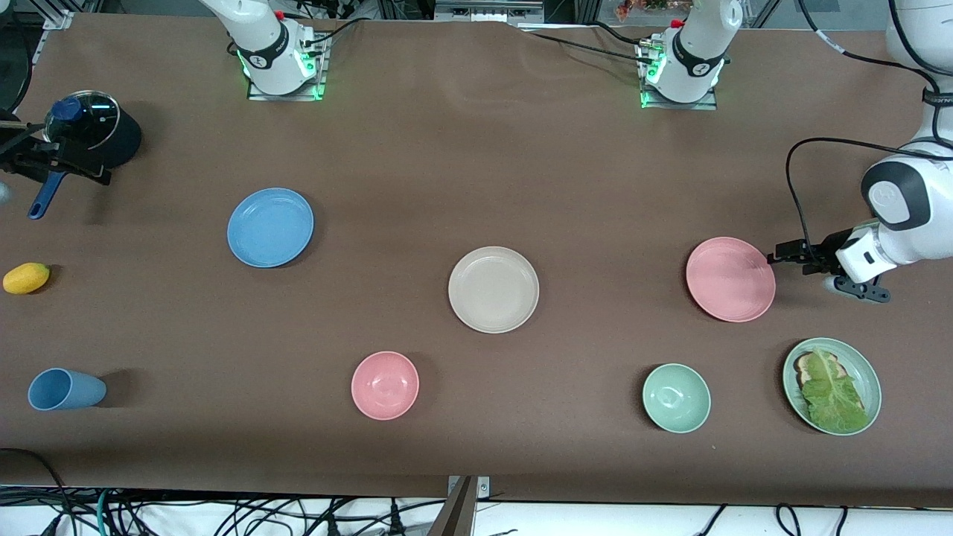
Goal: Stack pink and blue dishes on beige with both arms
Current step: 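Move the left gripper down to the rim of the large pink plate, then close the left gripper on the pink plate rim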
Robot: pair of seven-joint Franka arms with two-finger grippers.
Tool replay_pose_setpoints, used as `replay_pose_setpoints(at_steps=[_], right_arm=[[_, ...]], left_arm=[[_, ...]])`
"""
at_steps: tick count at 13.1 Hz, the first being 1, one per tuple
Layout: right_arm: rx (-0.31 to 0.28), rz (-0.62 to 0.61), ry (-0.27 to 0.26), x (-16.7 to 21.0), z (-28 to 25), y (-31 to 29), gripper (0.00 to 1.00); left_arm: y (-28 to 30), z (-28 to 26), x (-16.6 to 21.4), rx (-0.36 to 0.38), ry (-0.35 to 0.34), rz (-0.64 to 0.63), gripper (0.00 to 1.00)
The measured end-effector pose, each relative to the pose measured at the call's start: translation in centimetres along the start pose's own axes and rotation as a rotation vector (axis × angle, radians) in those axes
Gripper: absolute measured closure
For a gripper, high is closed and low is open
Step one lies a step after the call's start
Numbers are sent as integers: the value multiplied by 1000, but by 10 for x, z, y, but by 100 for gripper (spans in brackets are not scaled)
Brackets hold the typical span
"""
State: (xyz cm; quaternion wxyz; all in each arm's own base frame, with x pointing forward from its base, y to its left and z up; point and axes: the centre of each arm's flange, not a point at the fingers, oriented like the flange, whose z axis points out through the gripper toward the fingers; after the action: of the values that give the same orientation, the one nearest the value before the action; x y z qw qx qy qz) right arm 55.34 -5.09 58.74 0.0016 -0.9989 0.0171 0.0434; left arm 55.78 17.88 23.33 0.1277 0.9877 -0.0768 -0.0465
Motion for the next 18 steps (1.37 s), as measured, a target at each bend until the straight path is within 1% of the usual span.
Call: replay_pose_setpoints(at_steps=[3, 5, 9, 13, 16, 17, 18], right_arm=[[0, 0, 0, 0, 0, 0, 0], [0, 0, 0, 0, 0, 0, 0], [0, 0, 0, 0, 0, 0, 0], [0, 0, 0, 0, 0, 0, 0], [0, 0, 0, 0, 0, 0, 0], [0, 0, 0, 0, 0, 0, 0], [0, 0, 0, 0, 0, 0, 0]], left_arm=[[-3, 12, 2, 4, 0, -6, 0], [-4, 20, 3, -11, 6, -19, 0], [-7, 31, 4, -16, 11, -31, 0], [-8, 43, 4, -55, 26, -72, 0], [-10, 50, 4, -52, 25, -78, 0], [-11, 50, 4, -51, 25, -78, 0], [-11, 50, 4, -51, 25, -78, 4]])
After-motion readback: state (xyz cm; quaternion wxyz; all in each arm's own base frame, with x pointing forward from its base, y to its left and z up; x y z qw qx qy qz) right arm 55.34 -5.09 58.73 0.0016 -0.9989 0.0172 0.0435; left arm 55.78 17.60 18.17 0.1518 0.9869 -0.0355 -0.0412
